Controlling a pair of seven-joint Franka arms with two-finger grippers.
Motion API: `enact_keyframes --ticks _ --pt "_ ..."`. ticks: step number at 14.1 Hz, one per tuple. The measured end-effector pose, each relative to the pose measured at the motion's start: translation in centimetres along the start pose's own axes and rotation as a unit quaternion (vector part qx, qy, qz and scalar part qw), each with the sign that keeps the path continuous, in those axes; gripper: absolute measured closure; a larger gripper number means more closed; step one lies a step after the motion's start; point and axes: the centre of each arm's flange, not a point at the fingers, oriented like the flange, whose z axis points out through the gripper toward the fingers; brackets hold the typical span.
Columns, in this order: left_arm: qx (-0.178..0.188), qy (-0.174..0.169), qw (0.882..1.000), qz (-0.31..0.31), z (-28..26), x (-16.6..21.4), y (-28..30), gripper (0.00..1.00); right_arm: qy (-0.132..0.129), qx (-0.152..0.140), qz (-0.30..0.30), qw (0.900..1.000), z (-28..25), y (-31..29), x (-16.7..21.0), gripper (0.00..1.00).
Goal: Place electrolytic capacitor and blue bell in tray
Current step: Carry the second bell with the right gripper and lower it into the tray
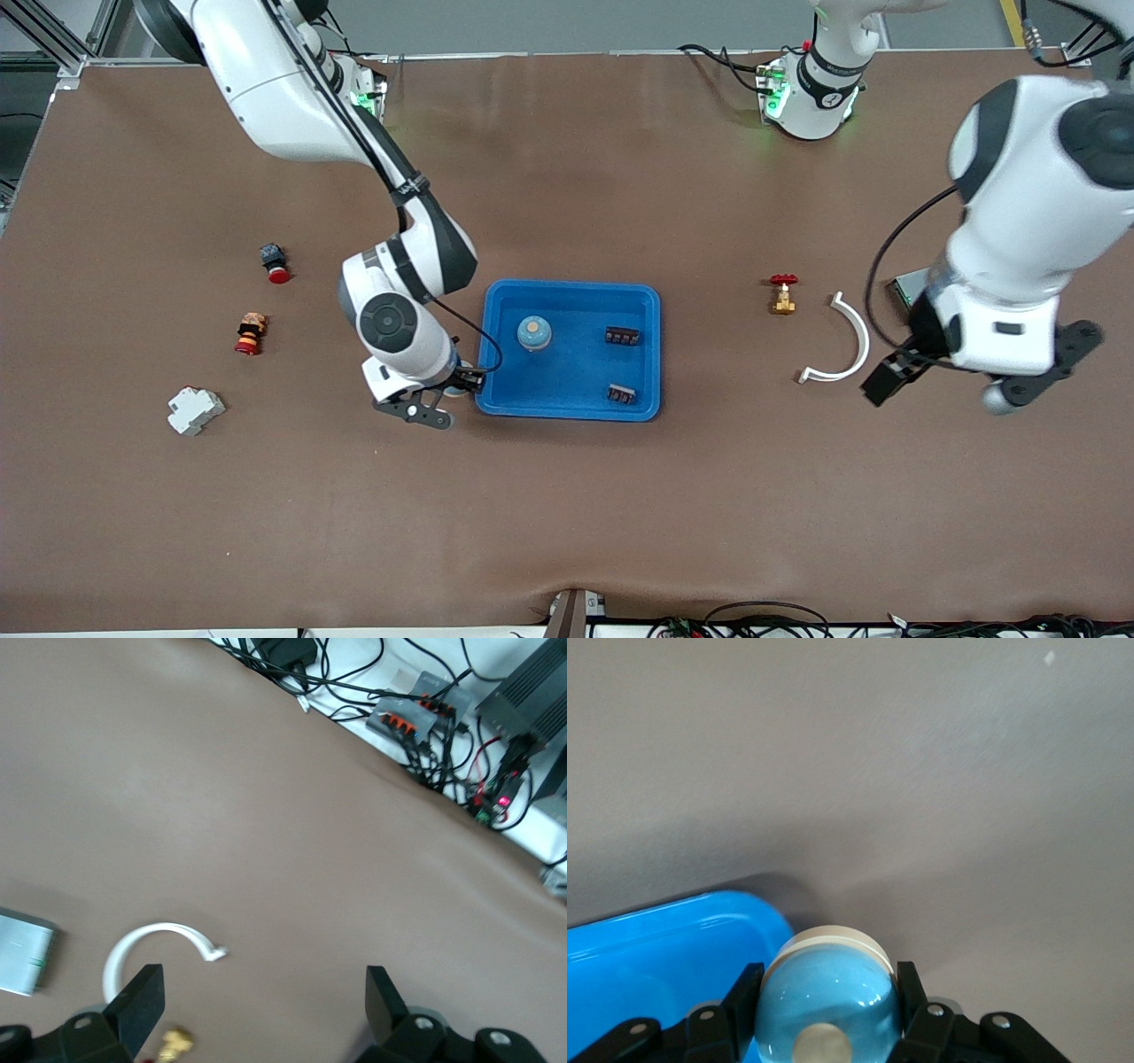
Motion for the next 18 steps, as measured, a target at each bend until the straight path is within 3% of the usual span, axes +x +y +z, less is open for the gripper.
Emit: enact_keyframes --ticks 6,12,18 --pt "0.006 -0.032 0.995 0.094 -6.2 0.3 -5.8 0.00 -0.004 -0.007 0.049 0.999 1.7 -4.7 -3.0 0.35" --pt "0.022 -0.090 0.985 0.146 -10.6 -1.1 -12.1 0.00 -0.006 -0.014 0.081 0.997 1.0 -8.0 -4.9 0.35" --pt "0.025 -0.085 0.981 0.173 -10.5 -3.3 -16.3 0.00 -0.002 -0.016 0.089 0.996 3.0 -8.6 -5.2 0.35"
